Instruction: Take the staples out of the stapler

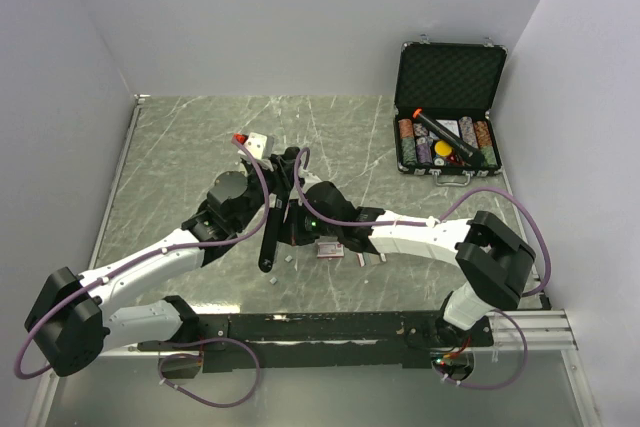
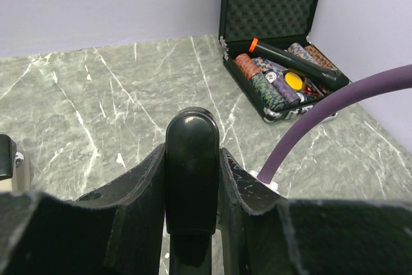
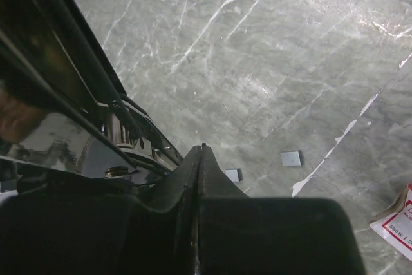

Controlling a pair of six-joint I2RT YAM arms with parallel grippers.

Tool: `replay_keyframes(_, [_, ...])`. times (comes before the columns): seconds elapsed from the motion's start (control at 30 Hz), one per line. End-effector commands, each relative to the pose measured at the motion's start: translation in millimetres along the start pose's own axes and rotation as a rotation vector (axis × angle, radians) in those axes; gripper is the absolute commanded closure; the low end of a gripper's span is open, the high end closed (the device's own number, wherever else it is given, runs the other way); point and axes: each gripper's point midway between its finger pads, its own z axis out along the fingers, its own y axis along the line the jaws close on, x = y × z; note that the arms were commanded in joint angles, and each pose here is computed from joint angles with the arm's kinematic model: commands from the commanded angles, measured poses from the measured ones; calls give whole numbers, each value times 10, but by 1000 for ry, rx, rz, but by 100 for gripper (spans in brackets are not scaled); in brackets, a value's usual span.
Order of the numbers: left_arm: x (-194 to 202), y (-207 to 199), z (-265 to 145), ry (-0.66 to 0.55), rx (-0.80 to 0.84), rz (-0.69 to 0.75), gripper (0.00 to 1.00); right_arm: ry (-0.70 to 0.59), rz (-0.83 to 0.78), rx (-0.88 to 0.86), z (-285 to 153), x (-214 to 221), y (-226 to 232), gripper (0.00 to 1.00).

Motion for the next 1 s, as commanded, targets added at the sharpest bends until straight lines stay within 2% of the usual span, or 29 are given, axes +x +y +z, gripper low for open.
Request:
replay_keyframes(0.0, [-561,-214,31,-158,64,-56,99,-1,-29,-101,0,4,264,100])
replay_keyframes(0.53, [-988,-187,-291,-225,53,-75,99,-110,-111,54,-323,-266,102,100])
replay_keyframes(0.97, [-1201,-116,-530,-265,32,-75,99,-277,-227,310,-986,-747,-136,100])
